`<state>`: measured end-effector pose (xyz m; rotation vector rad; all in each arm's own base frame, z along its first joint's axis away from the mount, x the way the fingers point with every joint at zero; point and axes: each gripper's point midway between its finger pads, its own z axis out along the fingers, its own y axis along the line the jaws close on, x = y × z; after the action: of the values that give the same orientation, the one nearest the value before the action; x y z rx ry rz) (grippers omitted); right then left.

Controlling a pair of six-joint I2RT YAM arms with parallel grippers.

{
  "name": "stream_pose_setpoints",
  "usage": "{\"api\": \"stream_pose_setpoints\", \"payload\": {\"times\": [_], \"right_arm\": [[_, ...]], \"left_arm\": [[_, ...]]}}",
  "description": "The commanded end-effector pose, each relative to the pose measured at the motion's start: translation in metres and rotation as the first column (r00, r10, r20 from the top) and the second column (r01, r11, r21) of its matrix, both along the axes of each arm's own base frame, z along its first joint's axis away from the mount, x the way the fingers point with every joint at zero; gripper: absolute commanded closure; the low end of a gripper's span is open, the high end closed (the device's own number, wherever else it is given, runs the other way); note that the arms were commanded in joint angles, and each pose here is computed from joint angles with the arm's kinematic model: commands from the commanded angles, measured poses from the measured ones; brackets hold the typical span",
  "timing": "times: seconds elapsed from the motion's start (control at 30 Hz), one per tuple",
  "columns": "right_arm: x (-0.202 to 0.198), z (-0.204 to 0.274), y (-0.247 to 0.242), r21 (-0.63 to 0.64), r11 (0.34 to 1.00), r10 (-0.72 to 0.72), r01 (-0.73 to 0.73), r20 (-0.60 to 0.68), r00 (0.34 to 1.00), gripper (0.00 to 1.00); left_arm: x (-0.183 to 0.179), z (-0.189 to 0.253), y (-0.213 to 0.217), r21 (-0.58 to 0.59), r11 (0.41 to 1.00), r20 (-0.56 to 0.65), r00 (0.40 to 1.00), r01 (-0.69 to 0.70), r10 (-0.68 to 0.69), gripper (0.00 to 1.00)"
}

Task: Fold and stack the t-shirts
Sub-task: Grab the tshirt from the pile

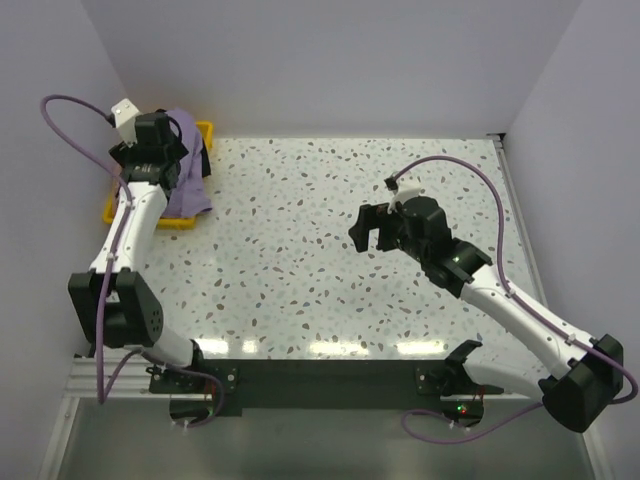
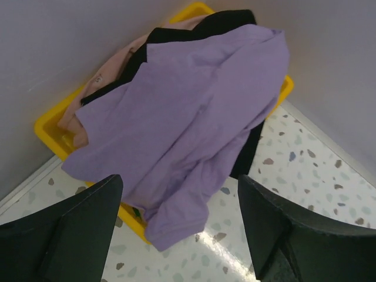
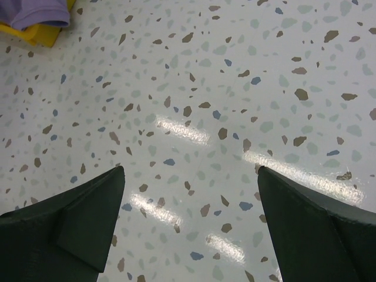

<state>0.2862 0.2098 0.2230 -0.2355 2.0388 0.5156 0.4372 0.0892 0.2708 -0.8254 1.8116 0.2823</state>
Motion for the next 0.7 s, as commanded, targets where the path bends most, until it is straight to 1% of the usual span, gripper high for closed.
{"api": "stream_pose_setpoints", "payload": {"times": [0.0, 0.03, 0.1, 0.23, 0.33, 0.47, 0.57, 0.67], "right_arm": [[0.001, 0.019, 0.007, 0.046, 0.999, 0.020, -0.022, 0.028, 0.999, 0.02], [0.001, 0.019, 0.007, 0.046, 0.999, 0.021, -0.022, 0.031, 0.999, 0.02], [0.000, 0.020, 0.008, 0.053, 0.998, 0.025, -0.027, 0.032, 0.999, 0.02], [0.000, 0.020, 0.008, 0.056, 0.998, 0.027, -0.029, 0.030, 0.999, 0.01], [-0.001, 0.021, 0.009, 0.060, 0.998, 0.031, -0.034, 0.035, 0.999, 0.01], [-0.002, 0.020, 0.009, 0.061, 0.998, 0.033, -0.035, 0.034, 0.999, 0.01], [-0.002, 0.020, 0.010, 0.065, 0.997, 0.036, -0.038, 0.034, 0.999, 0.01], [-0.002, 0.020, 0.009, 0.063, 0.997, 0.034, -0.036, 0.036, 0.999, 0.01]], "left_arm": [[0.025, -0.019, 0.030, -0.028, 0.996, 0.006, 0.997, -0.080, 0.081, 0.18], [0.033, -0.039, 0.035, -0.032, 0.996, -0.036, 0.996, -0.087, 0.086, 0.21], [0.041, -0.052, 0.047, -0.047, 0.993, -0.062, 0.993, -0.106, 0.103, 0.26], [0.059, -0.099, 0.056, -0.097, 0.989, -0.144, 0.985, -0.108, 0.094, 0.34], [0.068, -0.111, 0.057, -0.105, 0.990, -0.151, 0.985, -0.094, 0.077, 0.37], [0.071, -0.118, 0.061, -0.095, 0.990, -0.169, 0.982, -0.099, 0.082, 0.46], [0.070, -0.123, 0.063, -0.101, 0.990, -0.180, 0.980, -0.101, 0.082, 0.65], [0.068, -0.121, 0.059, -0.110, 0.990, -0.172, 0.983, -0.091, 0.071, 0.75]]}}
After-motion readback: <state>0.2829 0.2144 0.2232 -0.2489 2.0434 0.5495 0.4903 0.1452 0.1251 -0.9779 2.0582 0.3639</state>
